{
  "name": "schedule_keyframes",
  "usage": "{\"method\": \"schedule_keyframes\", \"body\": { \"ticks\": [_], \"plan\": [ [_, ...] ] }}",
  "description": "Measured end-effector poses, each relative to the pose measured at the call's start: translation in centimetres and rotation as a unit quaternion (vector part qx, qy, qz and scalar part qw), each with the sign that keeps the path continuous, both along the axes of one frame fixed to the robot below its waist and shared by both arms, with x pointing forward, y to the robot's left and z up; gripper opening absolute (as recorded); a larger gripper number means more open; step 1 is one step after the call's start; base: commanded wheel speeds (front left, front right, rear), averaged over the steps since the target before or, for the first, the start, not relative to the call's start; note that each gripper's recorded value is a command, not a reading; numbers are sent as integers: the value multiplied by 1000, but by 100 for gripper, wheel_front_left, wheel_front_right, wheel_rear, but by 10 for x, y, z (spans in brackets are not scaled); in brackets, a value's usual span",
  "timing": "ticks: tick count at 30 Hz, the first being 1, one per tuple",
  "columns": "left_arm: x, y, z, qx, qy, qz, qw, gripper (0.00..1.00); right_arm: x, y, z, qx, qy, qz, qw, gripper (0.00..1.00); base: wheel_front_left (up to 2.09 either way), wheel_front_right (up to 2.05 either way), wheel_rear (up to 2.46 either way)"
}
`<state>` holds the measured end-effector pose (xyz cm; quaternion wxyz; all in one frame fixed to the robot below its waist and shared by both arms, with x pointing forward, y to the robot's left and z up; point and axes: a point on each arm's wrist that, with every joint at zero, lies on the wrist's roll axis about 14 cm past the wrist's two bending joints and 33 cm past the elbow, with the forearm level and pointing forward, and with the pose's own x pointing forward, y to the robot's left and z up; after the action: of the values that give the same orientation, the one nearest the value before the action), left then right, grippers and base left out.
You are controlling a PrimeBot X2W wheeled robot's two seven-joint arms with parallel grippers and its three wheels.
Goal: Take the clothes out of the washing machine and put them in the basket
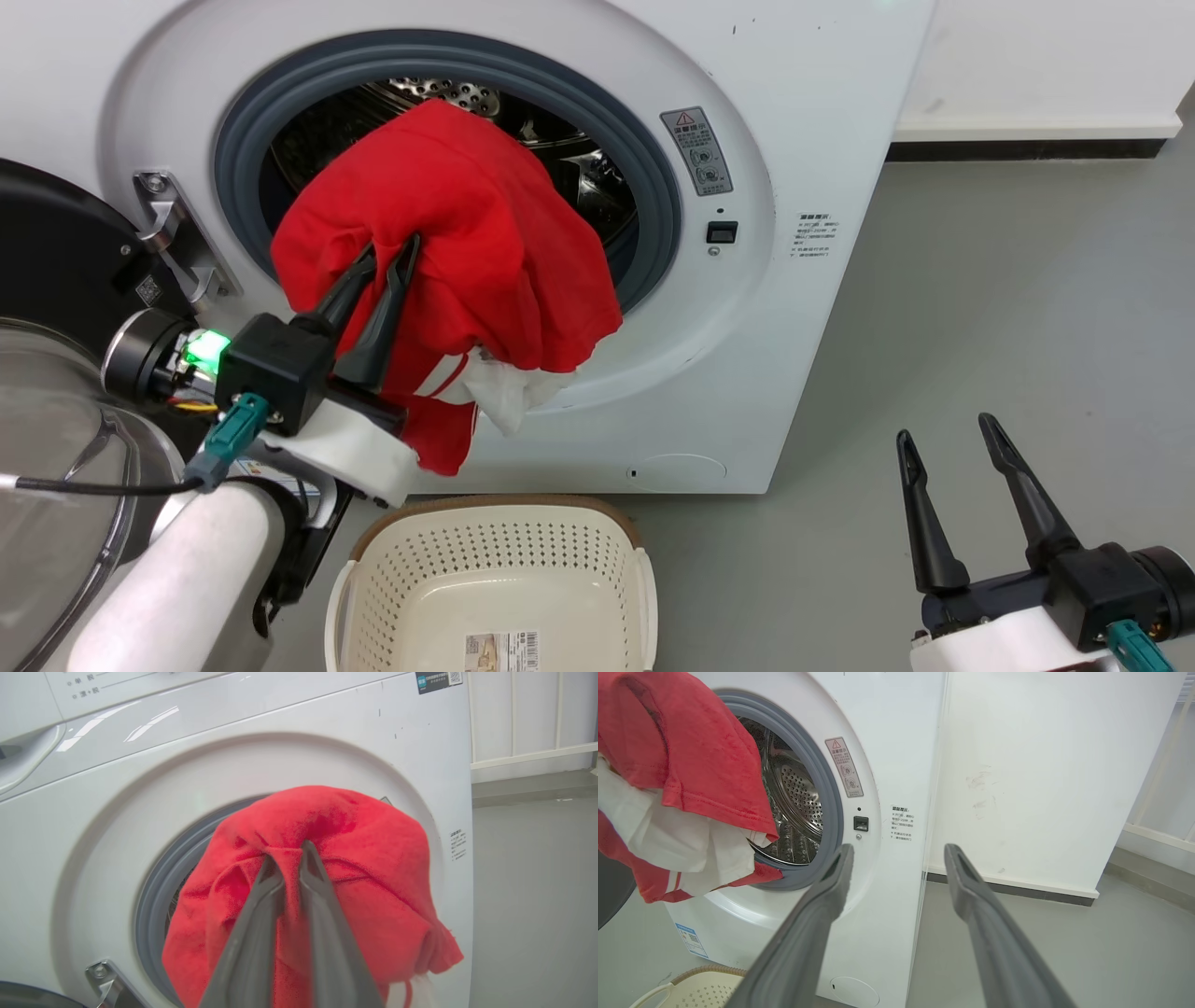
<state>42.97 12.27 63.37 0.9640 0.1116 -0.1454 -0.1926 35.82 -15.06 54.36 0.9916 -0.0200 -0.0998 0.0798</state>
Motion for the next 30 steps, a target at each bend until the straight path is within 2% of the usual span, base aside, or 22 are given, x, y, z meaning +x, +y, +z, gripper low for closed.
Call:
{"method": "schedule_keyframes", "body": {
  "ticks": [6, 11, 20, 30],
  "plan": [
    [-22, -3, 14, -5, -10, -7, 1000, 0, -3, 2, 0, 0, 0, 3, 1000, 100, 0, 0, 0],
    [-28, -5, -3, -6, 20, -12, 1000, 0, -2, 2, -3, 0, 5, 3, 1000, 100, 0, 0, 0],
    [-35, -23, -77, -10, 130, -40, 991, 0, 11, 1, -12, -2, 18, 1, 1000, 100, 0, 0, 0],
    [-37, -35, -187, -17, 277, -54, 959, 0, 43, 0, -27, -10, 33, 1, 999, 100, 0, 0, 0]
  ]
}}
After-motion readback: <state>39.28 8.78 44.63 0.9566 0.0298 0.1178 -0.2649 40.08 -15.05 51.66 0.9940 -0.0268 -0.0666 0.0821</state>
